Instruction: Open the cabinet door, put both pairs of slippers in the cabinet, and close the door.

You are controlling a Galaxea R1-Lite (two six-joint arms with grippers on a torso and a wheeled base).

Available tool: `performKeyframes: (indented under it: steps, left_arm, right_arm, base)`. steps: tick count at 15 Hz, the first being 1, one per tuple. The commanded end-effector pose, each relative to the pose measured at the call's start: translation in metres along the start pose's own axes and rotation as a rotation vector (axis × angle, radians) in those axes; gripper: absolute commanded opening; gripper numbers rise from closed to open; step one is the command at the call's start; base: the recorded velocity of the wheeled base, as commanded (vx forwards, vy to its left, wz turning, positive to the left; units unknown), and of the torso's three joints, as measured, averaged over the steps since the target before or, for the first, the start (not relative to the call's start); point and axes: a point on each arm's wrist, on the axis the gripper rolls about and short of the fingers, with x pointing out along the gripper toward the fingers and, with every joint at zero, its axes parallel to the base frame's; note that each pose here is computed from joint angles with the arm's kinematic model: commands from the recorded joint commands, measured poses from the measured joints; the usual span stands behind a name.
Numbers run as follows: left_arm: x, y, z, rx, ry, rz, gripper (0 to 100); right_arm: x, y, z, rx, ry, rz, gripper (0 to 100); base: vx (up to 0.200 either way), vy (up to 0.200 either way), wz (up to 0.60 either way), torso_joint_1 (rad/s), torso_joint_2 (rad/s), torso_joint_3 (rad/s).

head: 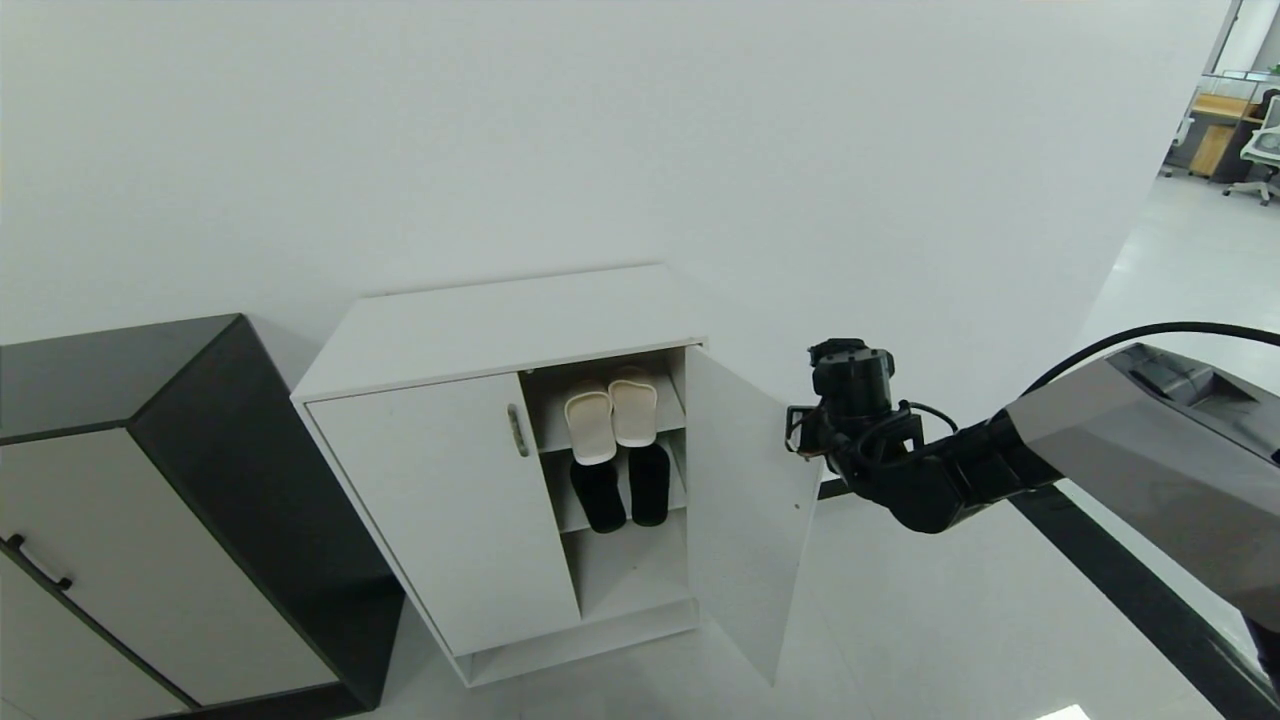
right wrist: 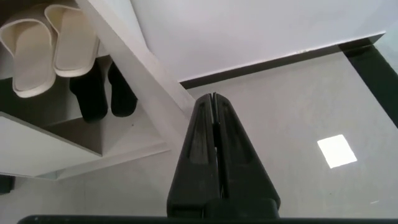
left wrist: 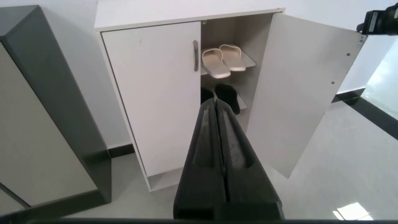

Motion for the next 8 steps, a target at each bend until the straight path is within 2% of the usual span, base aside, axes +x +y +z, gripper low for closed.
performKeyframes:
  steps: [1,4,8]
  left_arm:
    - [0.000,0.000,0.000,0.000,-0.001,0.001,0]
    - [0.000,0.000,0.000,0.000,-0.001,0.001,0]
    - [0.000,0.000,0.000,0.000,-0.001,0.001,0]
  right_arm:
    - [-0.005,0.006,-0.003,-0.009,0.009,0.015,0]
    - [-0.026,0.021,-0.007,-0.029,0.023,0.062,0]
    - [-0.087,0.059,-0.003,-0.033,0.024,0.215,0]
  base:
    - [0.000,0.000,0.00,0.000,0.00,0.000]
    - [0.000,0.000,0.00,0.000,0.00,0.000]
    - [0.000,0.000,0.00,0.000,0.00,0.000]
